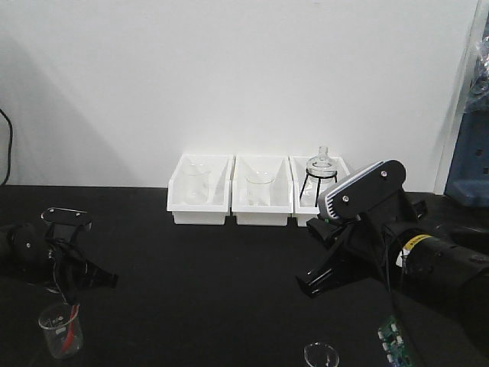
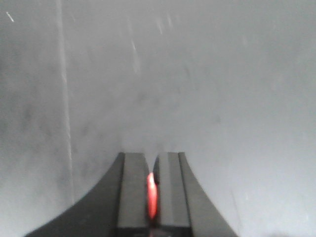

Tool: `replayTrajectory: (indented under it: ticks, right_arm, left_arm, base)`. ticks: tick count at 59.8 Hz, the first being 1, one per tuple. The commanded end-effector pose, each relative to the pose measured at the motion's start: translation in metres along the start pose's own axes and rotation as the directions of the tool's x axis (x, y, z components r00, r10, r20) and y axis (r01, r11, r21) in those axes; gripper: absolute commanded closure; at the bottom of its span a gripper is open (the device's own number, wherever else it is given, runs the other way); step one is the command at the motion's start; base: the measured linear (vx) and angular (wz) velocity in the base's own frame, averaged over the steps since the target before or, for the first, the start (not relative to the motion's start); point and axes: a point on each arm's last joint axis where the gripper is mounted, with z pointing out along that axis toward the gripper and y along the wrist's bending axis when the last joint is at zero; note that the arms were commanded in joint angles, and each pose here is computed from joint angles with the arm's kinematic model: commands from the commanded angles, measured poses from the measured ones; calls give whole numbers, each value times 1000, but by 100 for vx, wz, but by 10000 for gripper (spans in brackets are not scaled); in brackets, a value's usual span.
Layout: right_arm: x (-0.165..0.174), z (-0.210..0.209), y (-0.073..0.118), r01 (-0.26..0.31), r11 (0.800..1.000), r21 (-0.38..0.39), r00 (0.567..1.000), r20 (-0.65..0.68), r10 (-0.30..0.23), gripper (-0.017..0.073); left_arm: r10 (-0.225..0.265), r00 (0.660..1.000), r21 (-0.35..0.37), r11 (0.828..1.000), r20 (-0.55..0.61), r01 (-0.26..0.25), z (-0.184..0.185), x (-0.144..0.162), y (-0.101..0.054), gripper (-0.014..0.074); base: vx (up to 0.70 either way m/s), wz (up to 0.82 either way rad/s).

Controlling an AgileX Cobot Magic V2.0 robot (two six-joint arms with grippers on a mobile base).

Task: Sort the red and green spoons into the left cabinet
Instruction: 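Grasp the red spoon in its beaker with the left gripper, then lift both spoons out of the beakers and raise the arms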

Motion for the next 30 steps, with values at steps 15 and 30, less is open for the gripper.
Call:
replayTrajectory:
  ticks: [15, 30]
  right_arm:
    - [-28, -14, -10, -4, 998, 60, 987, 158, -5, 564]
    - [-42, -35, -16, -158, 985, 62, 963, 228, 140, 564]
  left_arm:
    - [-12, 955, -8, 1000, 297, 15, -86, -54, -8, 598]
    - [-4, 898, 12, 1000, 440, -2, -185, -70, -19, 597]
  base:
    - [0, 0]
    - [0, 0]
